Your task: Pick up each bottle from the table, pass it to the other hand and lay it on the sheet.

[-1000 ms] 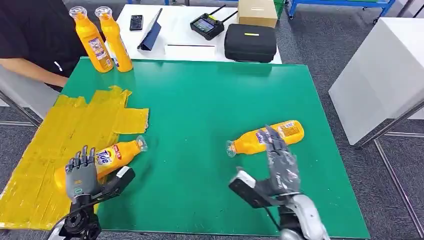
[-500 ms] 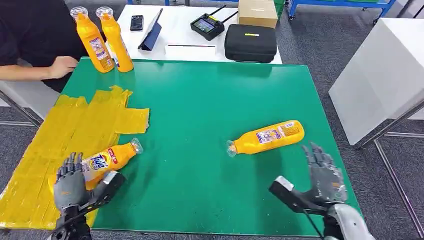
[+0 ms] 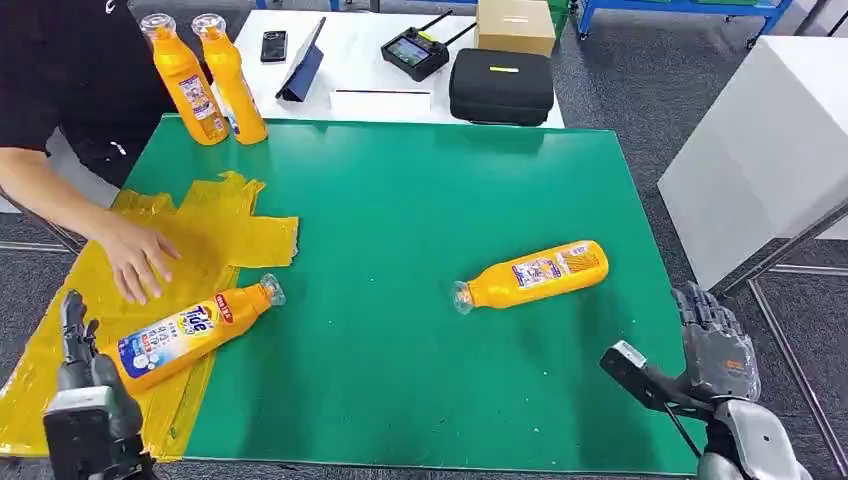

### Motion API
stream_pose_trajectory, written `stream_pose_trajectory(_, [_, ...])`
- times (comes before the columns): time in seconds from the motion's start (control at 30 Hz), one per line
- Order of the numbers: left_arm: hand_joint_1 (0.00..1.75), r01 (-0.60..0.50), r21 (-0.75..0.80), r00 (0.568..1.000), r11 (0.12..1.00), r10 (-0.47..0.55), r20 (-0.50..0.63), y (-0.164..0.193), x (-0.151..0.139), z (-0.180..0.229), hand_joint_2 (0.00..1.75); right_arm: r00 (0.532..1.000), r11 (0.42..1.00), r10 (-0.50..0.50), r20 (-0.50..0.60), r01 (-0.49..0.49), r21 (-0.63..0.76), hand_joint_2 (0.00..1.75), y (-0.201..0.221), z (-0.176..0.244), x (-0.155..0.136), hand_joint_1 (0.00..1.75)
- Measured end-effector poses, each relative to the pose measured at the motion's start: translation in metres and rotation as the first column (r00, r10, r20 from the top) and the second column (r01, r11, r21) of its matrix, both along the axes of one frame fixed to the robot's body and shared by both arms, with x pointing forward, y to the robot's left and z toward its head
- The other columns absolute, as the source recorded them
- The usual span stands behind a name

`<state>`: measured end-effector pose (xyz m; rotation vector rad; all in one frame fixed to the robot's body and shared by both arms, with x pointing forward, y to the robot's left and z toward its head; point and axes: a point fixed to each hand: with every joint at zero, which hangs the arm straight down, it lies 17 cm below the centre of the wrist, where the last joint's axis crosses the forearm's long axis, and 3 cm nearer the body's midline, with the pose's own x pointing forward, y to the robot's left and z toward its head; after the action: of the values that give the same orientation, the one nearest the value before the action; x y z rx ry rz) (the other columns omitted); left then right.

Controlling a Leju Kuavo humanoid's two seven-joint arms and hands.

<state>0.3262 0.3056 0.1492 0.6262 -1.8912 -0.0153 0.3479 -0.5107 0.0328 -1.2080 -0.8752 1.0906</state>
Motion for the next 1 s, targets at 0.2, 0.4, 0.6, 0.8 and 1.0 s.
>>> stream_pose_trajectory(0.2, [0.0, -0.004, -0.033, 0.998, 0.999, 0.006, 0.059, -0.002, -0.009, 0.018, 0.0, 0.999, 0.999, 0.051, 0.008, -0.051, 0.015, 1.75, 0.023, -0.007, 0.025, 0.0])
stream_pose_trajectory(0.4, [0.0, -0.022, -0.046, 0.997, 0.999, 0.025, 0.07, 0.0, -0.018, 0.021, 0.0, 0.99, 0.991, 0.133, 0.047, -0.133, 0.004, 1.75, 0.053, -0.001, 0.055, 0.0])
stream_pose_trajectory(0.6, [0.0, -0.028, -0.05, 0.997, 0.998, 0.032, 0.075, 0.001, -0.023, 0.023, 0.0, 0.981, 0.982, 0.189, 0.045, -0.189, -0.004, 1.75, 0.077, -0.002, 0.075, 0.0])
stream_pose_trajectory(0.8, [0.0, -0.029, -0.062, 0.995, 0.998, 0.035, 0.093, 0.003, -0.027, 0.027, 0.0, 0.975, 0.975, 0.22, 0.04, -0.22, -0.003, 1.75, 0.086, 0.005, 0.108, 0.0])
stream_pose_trajectory(1.0, [0.0, -0.039, -0.089, 0.994, 0.995, 0.049, 0.102, 0.01, -0.032, 0.027, 0.0, 0.97, 0.969, 0.238, -0.045, -0.24, -0.051, 1.75, 0.075, 0.001, 0.132, 0.0])
